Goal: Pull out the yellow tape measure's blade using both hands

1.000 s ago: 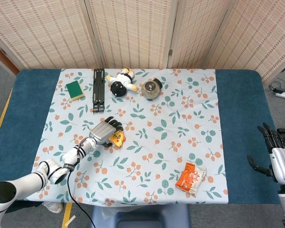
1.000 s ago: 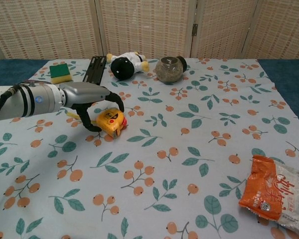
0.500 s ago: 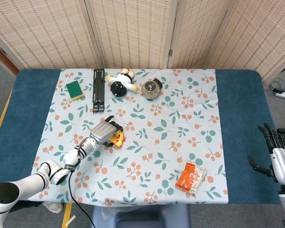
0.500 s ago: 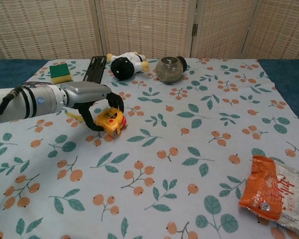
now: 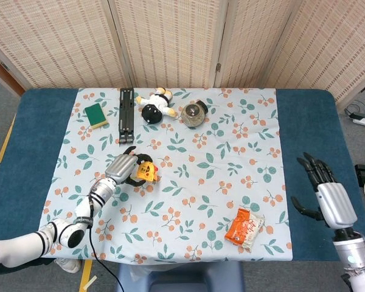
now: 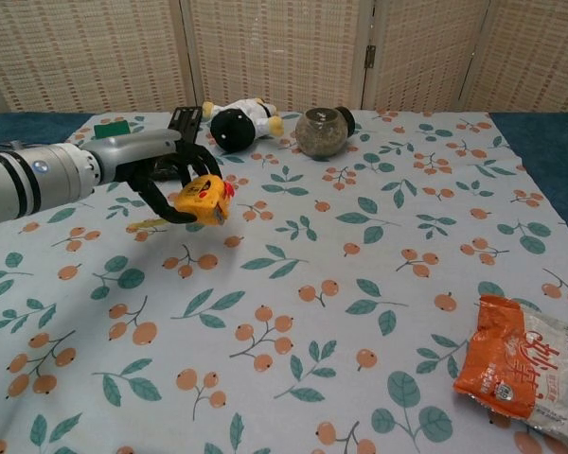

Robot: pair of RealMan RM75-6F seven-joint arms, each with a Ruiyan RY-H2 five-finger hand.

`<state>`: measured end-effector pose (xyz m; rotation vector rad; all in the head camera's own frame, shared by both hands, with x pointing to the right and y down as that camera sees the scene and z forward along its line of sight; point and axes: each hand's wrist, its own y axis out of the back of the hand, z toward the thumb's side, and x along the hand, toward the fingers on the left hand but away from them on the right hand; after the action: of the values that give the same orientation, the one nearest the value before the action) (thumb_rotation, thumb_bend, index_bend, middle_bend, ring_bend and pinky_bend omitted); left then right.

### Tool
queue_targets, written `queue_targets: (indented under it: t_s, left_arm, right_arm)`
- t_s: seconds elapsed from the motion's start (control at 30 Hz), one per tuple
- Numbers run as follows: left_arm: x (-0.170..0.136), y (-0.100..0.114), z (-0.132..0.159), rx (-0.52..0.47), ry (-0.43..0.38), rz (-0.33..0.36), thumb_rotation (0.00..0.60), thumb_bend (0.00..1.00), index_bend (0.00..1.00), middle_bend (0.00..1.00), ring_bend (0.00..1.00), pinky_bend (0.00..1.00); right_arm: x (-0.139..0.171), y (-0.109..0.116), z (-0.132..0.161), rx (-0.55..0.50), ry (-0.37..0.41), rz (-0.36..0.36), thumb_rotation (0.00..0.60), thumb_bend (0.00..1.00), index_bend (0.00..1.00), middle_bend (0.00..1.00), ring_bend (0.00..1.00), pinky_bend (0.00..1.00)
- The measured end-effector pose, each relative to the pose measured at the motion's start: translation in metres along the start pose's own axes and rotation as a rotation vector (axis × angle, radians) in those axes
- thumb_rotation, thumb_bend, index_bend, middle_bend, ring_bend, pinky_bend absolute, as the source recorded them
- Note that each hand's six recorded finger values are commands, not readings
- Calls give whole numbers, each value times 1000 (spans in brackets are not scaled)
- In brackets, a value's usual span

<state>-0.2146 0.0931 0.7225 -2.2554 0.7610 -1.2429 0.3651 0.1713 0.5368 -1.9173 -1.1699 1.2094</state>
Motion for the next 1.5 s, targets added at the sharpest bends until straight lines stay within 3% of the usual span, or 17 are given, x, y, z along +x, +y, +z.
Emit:
queue_targets:
  t_s: [0.23, 0.63, 0.93, 1.5]
  left_arm:
    - [-24, 26, 21, -126, 52, 59, 600, 356, 606, 530, 406, 0]
    - [-32, 49, 59, -168, 77, 122, 600, 356, 606, 531, 408, 9]
    - [-23, 46, 82, -207, 78, 123, 600, 357, 605, 533, 412, 13]
    - [-13, 46, 99, -315, 115, 105, 600, 358, 602, 533, 415, 33]
  right_arm:
    - [-26, -28, 46, -4, 125, 54, 600, 390, 0, 0, 0, 0]
    - [-71, -73, 130, -31, 265, 75, 600, 389, 0, 0, 0, 0]
    - [-98, -94, 174, -74, 282, 27, 600, 390, 0, 0, 0, 0]
    - [-127, -124, 197, -92, 248, 30, 600, 389, 0, 0, 0, 0]
